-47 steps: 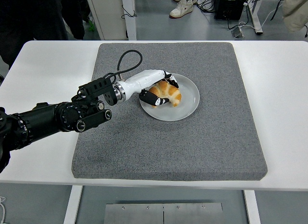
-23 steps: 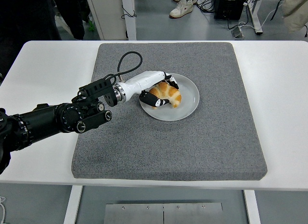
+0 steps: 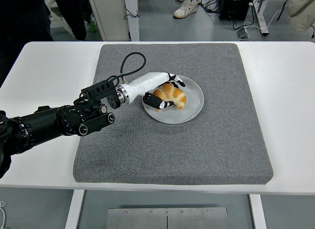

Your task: Place the bread on the plate

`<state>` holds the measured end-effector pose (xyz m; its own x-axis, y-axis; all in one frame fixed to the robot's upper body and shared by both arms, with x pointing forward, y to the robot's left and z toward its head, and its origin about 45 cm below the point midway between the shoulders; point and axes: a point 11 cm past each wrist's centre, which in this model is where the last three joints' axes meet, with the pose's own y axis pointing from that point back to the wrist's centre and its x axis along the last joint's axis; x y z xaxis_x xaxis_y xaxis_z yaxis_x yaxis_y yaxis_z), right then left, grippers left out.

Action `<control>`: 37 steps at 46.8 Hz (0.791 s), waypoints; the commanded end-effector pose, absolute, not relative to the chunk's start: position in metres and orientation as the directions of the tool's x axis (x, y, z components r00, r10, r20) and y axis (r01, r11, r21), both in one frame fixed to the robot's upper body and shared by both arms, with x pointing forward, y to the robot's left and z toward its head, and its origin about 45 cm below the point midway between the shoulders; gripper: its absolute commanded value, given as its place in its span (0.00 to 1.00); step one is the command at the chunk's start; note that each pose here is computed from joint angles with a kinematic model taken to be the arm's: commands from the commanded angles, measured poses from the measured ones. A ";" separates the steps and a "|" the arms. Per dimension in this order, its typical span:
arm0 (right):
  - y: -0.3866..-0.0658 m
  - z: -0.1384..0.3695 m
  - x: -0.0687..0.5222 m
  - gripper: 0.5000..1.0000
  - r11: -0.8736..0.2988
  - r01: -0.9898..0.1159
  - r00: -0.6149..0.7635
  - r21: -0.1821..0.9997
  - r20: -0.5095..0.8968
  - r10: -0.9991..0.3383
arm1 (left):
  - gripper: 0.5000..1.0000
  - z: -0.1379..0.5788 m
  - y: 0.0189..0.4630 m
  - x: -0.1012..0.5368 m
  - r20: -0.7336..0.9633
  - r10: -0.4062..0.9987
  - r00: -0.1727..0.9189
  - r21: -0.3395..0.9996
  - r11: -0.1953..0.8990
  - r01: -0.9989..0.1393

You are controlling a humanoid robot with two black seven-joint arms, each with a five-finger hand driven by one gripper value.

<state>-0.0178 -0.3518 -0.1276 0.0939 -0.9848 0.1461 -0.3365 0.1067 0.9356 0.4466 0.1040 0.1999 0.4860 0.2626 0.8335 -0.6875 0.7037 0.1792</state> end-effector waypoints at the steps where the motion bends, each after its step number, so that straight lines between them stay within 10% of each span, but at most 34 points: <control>1: -0.352 -0.128 -0.018 1.00 0.107 -0.337 0.094 0.936 0.146 -0.985 | 0.40 0.199 0.104 0.446 0.833 0.263 0.487 0.180 0.703 -0.688; 37: -0.352 -0.128 -0.018 1.00 0.107 -0.337 0.094 0.936 0.146 -0.985 | 0.72 0.200 0.107 0.448 0.809 0.313 0.497 0.169 0.686 -0.707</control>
